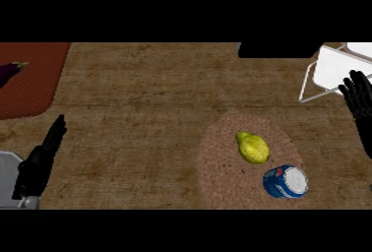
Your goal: Pick the pear from the placemat and place it in the tiered shelf
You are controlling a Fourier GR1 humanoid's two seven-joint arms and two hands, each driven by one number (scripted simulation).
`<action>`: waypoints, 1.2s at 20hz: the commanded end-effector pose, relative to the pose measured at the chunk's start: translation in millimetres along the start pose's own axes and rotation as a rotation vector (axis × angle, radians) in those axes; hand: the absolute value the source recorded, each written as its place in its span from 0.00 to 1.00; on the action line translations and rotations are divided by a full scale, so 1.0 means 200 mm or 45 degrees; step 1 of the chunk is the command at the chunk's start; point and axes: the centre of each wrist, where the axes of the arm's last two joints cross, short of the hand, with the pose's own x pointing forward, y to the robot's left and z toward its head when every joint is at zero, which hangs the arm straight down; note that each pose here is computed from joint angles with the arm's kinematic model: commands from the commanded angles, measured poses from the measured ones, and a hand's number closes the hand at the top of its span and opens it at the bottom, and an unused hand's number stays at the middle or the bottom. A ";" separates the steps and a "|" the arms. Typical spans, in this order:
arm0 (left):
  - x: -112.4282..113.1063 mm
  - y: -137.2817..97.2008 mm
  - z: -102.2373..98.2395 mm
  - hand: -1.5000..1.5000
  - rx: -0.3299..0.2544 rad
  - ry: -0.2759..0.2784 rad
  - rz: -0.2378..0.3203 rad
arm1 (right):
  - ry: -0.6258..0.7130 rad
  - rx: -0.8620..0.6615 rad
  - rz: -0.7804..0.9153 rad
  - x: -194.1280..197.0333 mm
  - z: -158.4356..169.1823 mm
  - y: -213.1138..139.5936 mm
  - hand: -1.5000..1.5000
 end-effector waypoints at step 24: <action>0.52 -0.22 -0.18 0.50 -0.253 -0.198 0.263 | 0.012 1.292 -1.049 -0.36 -0.34 0.04 0.00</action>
